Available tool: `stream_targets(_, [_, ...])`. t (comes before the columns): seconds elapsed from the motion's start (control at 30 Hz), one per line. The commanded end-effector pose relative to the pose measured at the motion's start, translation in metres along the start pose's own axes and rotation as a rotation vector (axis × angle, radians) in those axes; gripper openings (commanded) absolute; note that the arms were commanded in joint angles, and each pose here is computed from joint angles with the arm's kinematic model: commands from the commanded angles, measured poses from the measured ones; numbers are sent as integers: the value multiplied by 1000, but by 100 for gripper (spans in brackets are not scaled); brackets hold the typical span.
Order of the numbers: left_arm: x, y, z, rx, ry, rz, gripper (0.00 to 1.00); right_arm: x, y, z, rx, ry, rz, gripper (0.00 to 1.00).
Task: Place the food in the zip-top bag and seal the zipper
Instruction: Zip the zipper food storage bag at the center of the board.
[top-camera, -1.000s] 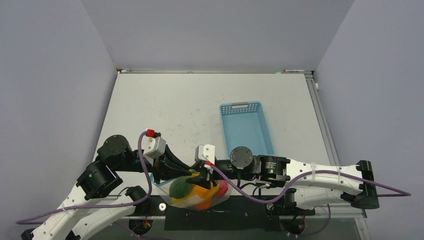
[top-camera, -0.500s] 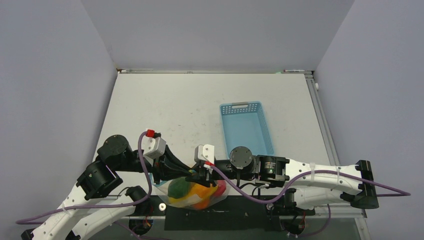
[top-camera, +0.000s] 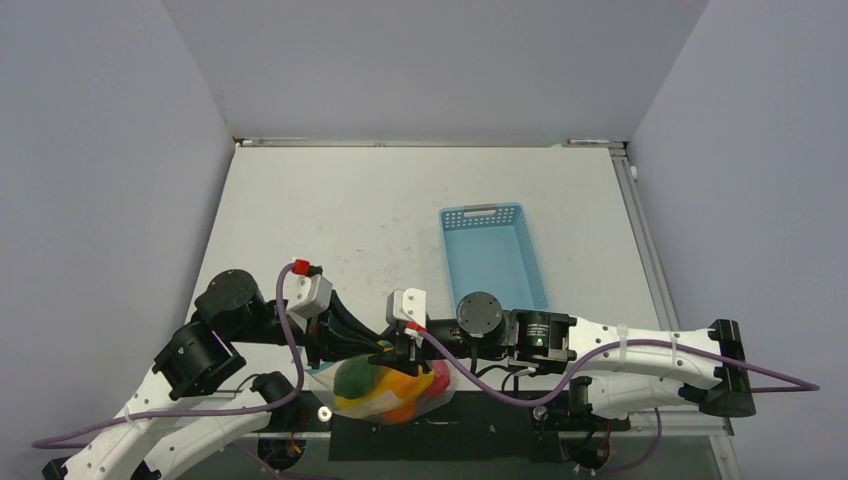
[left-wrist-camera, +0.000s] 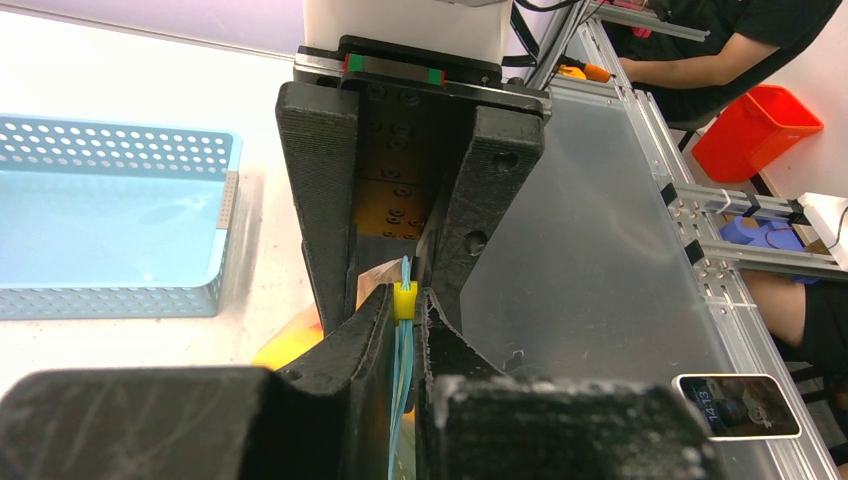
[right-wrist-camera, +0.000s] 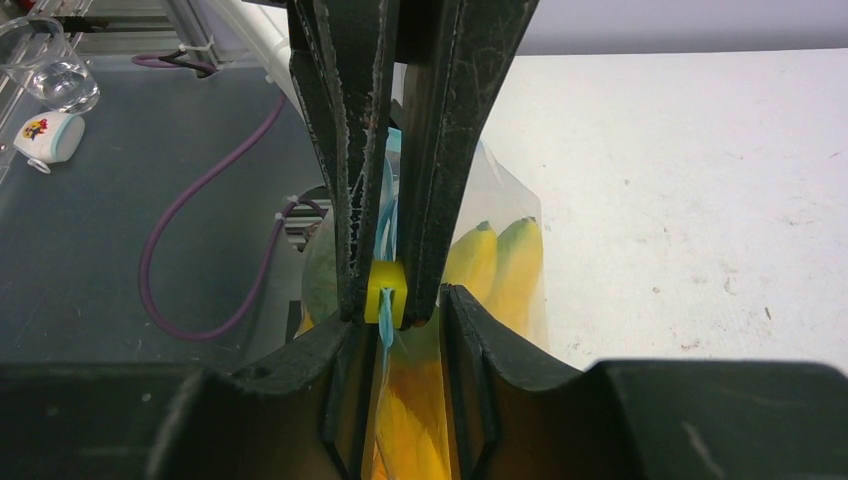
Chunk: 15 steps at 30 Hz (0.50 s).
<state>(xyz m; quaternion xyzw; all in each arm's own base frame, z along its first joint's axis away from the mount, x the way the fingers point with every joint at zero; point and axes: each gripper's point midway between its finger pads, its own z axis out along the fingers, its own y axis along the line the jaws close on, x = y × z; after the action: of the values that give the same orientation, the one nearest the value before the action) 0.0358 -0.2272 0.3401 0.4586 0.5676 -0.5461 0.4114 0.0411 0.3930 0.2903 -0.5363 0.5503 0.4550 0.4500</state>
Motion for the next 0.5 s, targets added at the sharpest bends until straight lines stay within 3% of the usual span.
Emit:
stream_targets(0.0, [-23,-11,-2,40,-71,72,0,-28,-1,0,-6,-77,-11,26])
stream_targets(0.47, [-19,-9,0,40,-65,66,0,-37,-2,-6,4,-101,-13,27])
